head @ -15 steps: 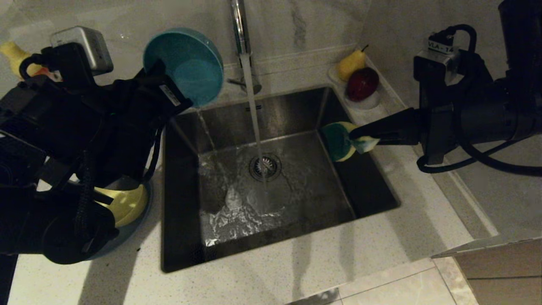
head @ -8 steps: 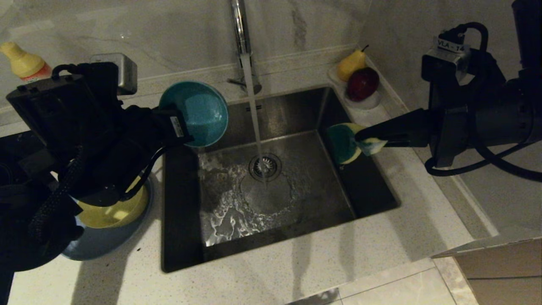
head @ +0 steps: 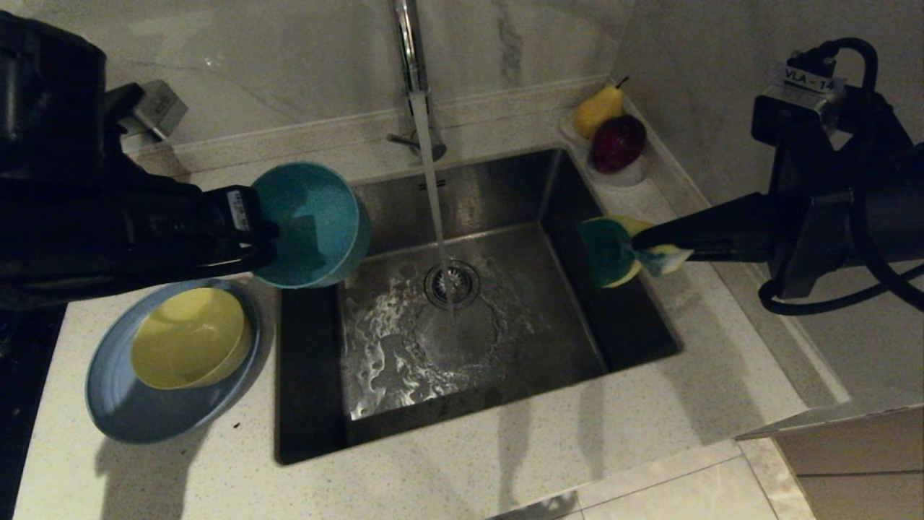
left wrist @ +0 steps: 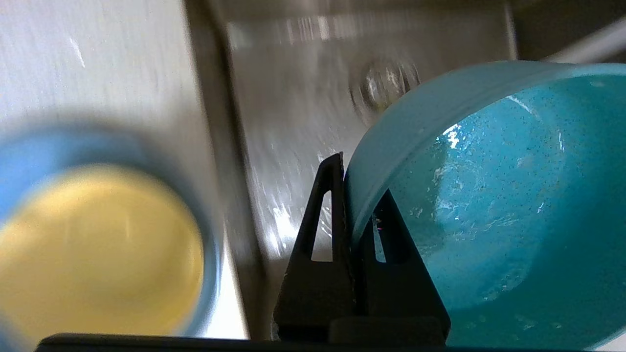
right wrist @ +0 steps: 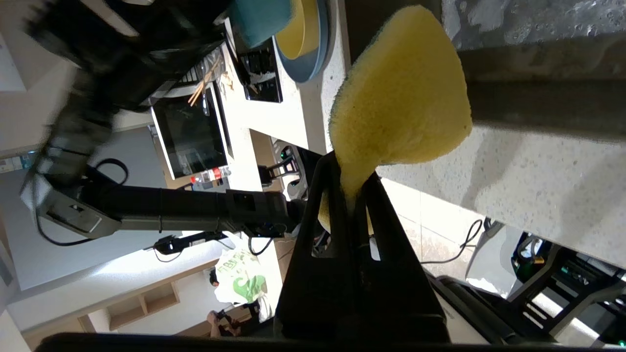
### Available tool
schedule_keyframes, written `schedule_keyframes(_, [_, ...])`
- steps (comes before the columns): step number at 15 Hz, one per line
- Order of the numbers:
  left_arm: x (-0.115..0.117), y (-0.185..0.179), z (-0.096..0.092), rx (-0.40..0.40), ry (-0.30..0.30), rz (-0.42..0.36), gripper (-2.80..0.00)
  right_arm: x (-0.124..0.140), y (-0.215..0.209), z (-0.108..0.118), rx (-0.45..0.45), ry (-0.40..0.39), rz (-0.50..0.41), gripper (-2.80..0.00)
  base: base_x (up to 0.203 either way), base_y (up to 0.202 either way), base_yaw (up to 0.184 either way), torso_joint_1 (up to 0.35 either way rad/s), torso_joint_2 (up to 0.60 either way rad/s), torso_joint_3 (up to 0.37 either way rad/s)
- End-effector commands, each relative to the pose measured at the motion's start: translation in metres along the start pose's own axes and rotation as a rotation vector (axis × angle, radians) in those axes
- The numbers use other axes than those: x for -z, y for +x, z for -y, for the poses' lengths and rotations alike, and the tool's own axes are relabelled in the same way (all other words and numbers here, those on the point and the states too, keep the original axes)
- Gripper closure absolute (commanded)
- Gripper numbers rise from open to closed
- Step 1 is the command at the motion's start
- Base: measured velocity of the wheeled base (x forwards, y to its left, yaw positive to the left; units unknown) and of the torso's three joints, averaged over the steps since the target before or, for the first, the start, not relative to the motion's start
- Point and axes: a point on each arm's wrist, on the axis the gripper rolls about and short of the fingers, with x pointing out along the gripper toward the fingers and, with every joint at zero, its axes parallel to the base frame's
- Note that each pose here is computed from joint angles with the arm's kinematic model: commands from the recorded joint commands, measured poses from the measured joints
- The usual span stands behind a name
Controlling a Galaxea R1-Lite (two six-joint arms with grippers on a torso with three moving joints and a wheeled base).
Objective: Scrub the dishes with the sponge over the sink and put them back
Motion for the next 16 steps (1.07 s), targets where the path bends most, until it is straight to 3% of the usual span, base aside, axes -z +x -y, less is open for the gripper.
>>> schedule_keyframes(1, [-0.008,-0.027,-0.010,-0.046,-0.060,-0.159,0.00,0.005,-0.006,-0.002,-0.005,0.002,-0.001,0.00,0.000,0.000,0.000,0.000,0.00,0.000])
schedule_keyframes(4, [-0.021,-0.045,-0.025,-0.121,-0.157,-0.182,0.00,0.006,-0.006,-0.001,-0.003,0.004,-0.003,0.00,0.000,0.000,0.000,0.000,0.00,0.000])
schedule_keyframes(11, [-0.030,-0.065,-0.071,-0.394,-0.327,-0.054,0.00,0.009,-0.008,0.009,0.027,0.001,0.000,0.00,0.000,0.000,0.000,0.000,0.00,0.000])
schedule_keyframes(16, [-0.036,-0.064,-0.107,-0.579,-0.539,0.039,0.00,0.009,-0.008,0.014,0.044,0.014,0.002,0.00,0.000,0.000,0.000,0.000,0.00,0.000])
